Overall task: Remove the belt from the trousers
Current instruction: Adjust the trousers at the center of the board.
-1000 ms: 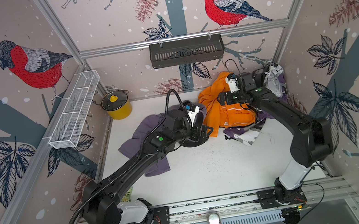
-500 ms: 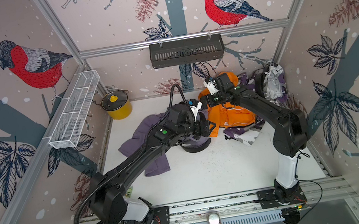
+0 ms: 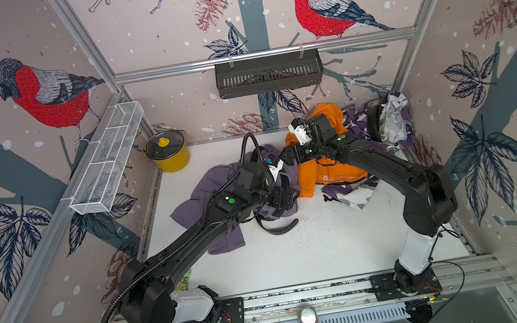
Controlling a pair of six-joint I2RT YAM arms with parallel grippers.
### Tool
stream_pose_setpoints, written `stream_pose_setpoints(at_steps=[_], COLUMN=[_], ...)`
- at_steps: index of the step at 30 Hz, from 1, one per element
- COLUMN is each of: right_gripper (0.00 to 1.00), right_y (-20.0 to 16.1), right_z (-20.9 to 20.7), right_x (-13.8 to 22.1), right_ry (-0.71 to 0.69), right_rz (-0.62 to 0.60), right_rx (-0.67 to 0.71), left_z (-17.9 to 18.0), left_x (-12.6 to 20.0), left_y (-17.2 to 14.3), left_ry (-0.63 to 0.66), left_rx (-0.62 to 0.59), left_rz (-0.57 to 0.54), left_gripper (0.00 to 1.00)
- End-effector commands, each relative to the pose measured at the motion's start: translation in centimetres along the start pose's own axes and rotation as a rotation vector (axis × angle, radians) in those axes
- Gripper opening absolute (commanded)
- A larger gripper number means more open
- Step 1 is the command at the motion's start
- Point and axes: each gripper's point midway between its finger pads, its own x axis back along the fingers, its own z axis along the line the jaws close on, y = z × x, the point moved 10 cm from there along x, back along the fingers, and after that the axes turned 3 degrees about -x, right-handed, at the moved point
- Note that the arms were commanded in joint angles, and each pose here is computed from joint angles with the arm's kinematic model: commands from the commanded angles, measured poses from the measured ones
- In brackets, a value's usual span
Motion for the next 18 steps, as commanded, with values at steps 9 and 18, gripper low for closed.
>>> stream_pose_setpoints(at_steps=[9, 18], right_gripper=[0.97, 0.8], right_y=[-5.9, -8.0], right_z=[0.0, -8.0], right_x=[-6.2, -1.3], right_ry=[-0.098, -0.433], right_rz=[0.287, 0.283], right_rx=[0.04, -0.068], left_z=[-0.3, 5.1], left_x=[1.4, 4.7], left_y=[-1.5, -0.9], left_ry=[-0.109, 0.279], left_rx=[-0.029, 0.063], left_rz=[-0.096, -0.249], left_gripper=[0.98, 0.98])
